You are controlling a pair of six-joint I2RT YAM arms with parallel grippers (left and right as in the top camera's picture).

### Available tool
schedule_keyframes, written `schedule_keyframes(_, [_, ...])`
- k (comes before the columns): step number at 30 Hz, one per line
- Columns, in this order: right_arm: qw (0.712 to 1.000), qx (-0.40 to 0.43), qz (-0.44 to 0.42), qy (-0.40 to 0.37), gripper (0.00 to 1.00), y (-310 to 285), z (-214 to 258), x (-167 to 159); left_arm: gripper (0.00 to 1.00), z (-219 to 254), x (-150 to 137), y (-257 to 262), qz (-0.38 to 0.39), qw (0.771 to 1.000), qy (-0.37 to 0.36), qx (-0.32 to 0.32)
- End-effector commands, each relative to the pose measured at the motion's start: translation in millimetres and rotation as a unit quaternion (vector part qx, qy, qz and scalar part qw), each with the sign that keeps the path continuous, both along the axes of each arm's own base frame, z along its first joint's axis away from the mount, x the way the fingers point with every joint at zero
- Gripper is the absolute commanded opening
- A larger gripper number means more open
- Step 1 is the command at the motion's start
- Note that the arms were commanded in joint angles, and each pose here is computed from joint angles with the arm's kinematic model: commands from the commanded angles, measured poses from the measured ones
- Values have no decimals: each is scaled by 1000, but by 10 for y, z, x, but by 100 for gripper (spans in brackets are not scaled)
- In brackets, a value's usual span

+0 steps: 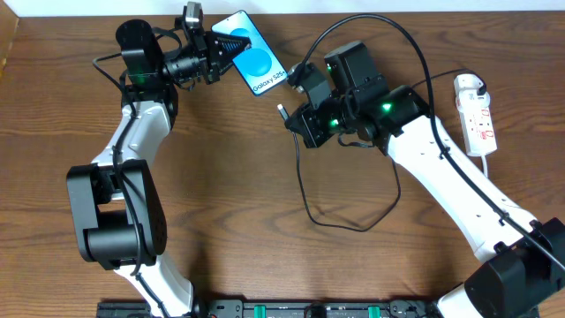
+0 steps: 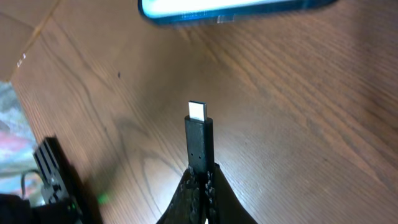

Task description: Plug charger to phone and switch on socket

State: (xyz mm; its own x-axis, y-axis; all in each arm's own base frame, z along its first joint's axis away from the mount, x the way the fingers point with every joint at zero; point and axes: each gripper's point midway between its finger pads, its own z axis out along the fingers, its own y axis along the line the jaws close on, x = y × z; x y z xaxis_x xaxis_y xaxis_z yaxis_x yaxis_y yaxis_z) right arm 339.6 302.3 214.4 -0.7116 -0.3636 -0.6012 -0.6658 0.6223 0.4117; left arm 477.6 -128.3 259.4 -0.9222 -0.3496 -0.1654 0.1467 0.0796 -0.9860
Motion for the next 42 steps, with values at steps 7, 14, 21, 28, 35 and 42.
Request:
schedule_keyframes(7, [999, 30, -36, 25, 1, -51, 99, 89, 7, 152, -98, -96, -28, 999, -27, 3])
schedule_keyframes(14, [998, 43, -31, 28, 1, -57, 134, 99, 7, 153, -150, -123, -44, 999, -28, 2])
schedule_keyframes(21, [998, 53, -23, 29, 1, -23, 166, 81, 7, 153, -152, -128, -44, 999, -28, 2])
schedule_keyframes(28, [998, 53, -23, 30, 1, -26, 161, 76, 7, 154, -169, -185, -50, 998, -28, 2])
schedule_keyframes(35, [997, 59, -15, 38, 1, -5, 170, 39, 7, 153, -170, -185, -51, 998, -28, 2])
schedule_keyframes(42, [997, 57, -15, 41, 1, -11, 158, 28, 7, 154, -170, -185, -51, 998, -28, 2])
